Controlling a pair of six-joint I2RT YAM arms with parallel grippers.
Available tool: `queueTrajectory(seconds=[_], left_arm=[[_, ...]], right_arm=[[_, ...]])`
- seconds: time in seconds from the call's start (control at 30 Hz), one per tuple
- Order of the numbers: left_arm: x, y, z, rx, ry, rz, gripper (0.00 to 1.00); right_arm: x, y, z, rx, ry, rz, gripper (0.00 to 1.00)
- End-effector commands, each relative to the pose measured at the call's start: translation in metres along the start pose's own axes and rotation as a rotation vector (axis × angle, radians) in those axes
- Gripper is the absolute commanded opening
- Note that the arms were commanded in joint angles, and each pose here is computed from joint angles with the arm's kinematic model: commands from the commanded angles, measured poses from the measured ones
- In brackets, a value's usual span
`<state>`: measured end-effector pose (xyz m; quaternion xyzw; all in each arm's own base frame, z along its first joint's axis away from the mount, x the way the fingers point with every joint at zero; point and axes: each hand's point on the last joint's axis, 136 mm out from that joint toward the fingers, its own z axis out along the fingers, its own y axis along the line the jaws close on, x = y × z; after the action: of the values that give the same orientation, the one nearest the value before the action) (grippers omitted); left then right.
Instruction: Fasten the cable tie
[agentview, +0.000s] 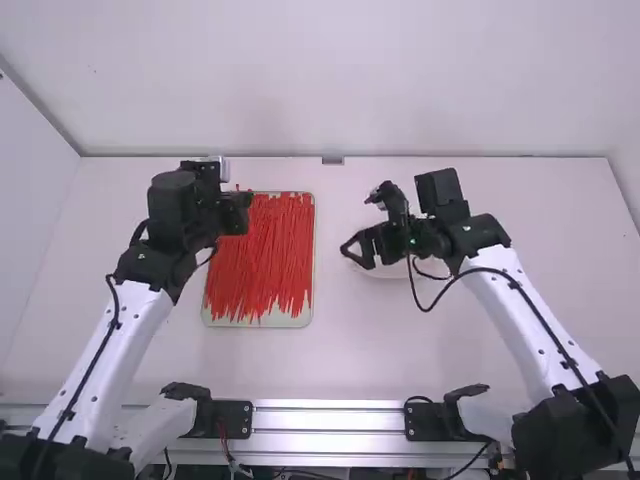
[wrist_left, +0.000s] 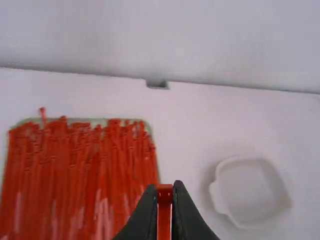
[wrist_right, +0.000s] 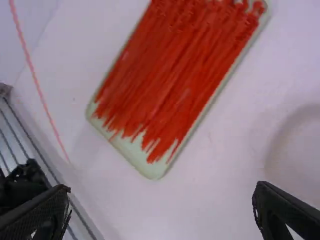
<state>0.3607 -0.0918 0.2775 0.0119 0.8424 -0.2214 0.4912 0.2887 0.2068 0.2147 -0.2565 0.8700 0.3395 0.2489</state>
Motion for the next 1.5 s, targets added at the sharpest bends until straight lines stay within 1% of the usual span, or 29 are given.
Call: queueTrajectory(seconds=[0.0,0.07,0.27,0.47,0.57,0.77,0.8,0.83,0.87,0.97,1.03,1.07,1.17,1.23,1.27,1.4,1.47], left_arm=[[0.001,-0.024,-0.001,0.114,0.002,-0.016,0.02],[-0.002,-0.029,0.000,0.129,-0.013,-0.025,0.02],[-0.016,-0.067,0.000,0.216,-0.088,-0.003,0.02],[-0.028,-0.098,-0.003,0.282,-0.150,-0.042,0.02],[-0.031,-0.110,-0.005,0.317,-0.169,-0.039,0.02],[-0.038,-0.117,-0.007,0.321,-0.203,-0.090,0.02],[-0.039,-0.118,-0.007,0.326,-0.205,-0.095,0.02],[-0.040,-0.120,-0.008,0.335,-0.209,-0.099,0.02],[-0.040,-0.121,-0.009,0.339,-0.209,-0.117,0.02],[-0.041,-0.121,-0.009,0.343,-0.208,-0.146,0.02],[-0.041,-0.123,-0.009,0.350,-0.208,-0.146,0.02],[-0.041,-0.123,-0.009,0.350,-0.207,-0.153,0.02],[-0.041,-0.124,-0.009,0.353,-0.203,-0.167,0.02],[-0.040,-0.124,-0.008,0.354,-0.199,-0.169,0.02],[-0.040,-0.125,-0.007,0.356,-0.199,-0.167,0.02],[-0.038,-0.126,-0.004,0.360,-0.192,-0.167,0.02],[-0.038,-0.125,-0.003,0.355,-0.193,-0.167,0.05]], right_arm=[[-0.014,0.013,0.001,-0.040,-0.032,-0.012,0.98],[-0.019,0.016,0.002,-0.048,-0.053,-0.021,0.98],[-0.043,0.029,0.004,-0.074,-0.138,-0.055,0.98],[-0.056,0.043,0.008,-0.096,-0.187,-0.085,0.98],[-0.060,0.046,0.010,-0.082,-0.202,-0.075,1.00],[-0.066,0.062,0.014,-0.104,-0.226,-0.119,0.86],[-0.066,0.064,0.015,-0.107,-0.226,-0.123,0.85],[-0.067,0.067,0.015,-0.114,-0.229,-0.131,0.82],[-0.067,0.069,0.016,-0.119,-0.232,-0.138,0.75],[-0.067,0.072,0.017,-0.124,-0.232,-0.144,0.61],[-0.068,0.072,0.016,-0.123,-0.236,-0.145,0.47],[-0.068,0.072,0.016,-0.124,-0.235,-0.144,0.43],[-0.068,0.072,0.016,-0.130,-0.234,-0.144,0.15],[-0.068,0.074,0.016,-0.137,-0.233,-0.145,0.03],[-0.067,0.074,0.016,-0.138,-0.232,-0.146,0.00],[-0.067,0.073,0.016,-0.136,-0.232,-0.145,0.00],[-0.067,0.074,0.016,-0.137,-0.232,-0.146,0.00]])
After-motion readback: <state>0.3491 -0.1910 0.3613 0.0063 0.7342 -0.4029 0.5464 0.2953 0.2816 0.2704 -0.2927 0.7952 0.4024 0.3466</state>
